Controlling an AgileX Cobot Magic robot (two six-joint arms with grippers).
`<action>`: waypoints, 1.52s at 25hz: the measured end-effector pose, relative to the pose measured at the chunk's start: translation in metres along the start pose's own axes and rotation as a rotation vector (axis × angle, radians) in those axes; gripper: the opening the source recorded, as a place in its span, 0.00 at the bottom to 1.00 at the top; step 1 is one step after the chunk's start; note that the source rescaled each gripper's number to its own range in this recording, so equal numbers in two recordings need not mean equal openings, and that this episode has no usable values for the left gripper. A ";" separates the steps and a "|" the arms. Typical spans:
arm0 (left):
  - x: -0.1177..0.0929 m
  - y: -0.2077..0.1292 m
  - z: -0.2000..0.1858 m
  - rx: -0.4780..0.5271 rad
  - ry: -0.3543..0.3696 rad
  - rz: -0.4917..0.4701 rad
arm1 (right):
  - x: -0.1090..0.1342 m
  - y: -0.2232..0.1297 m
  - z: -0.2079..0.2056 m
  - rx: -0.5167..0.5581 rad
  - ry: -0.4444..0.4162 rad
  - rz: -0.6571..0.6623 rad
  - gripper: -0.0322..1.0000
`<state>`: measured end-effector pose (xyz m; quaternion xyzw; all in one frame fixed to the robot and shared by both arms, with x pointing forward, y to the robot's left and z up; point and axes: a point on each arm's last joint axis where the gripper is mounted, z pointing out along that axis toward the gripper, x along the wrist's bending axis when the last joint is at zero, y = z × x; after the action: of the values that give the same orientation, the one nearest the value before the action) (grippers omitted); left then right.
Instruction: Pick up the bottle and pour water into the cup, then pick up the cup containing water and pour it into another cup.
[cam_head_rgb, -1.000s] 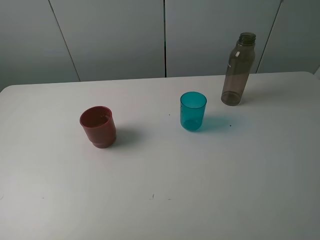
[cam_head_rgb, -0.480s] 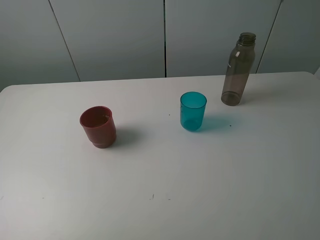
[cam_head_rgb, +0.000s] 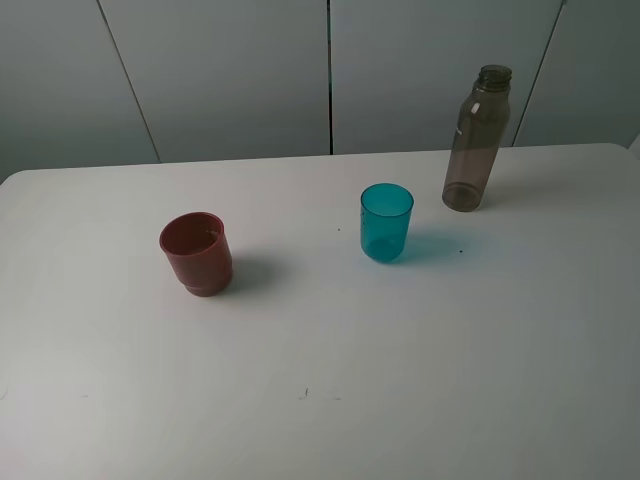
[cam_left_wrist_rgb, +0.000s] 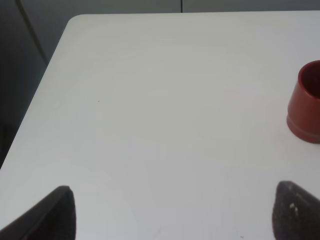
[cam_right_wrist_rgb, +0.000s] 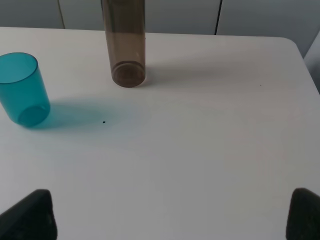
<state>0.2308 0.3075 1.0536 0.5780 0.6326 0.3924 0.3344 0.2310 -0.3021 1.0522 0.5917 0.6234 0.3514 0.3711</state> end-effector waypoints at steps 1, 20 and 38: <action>0.000 0.000 0.000 0.000 0.000 0.000 | 0.000 0.000 0.000 0.000 0.000 0.000 1.00; 0.000 0.000 0.000 0.000 0.000 0.000 | 0.002 0.000 0.000 0.000 0.023 0.018 1.00; 0.000 0.000 0.000 0.000 0.000 0.000 | 0.002 0.000 0.000 0.000 0.021 0.027 1.00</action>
<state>0.2308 0.3075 1.0536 0.5780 0.6326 0.3924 0.3344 0.2310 -0.3001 1.0522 0.5964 0.6191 0.3628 0.3597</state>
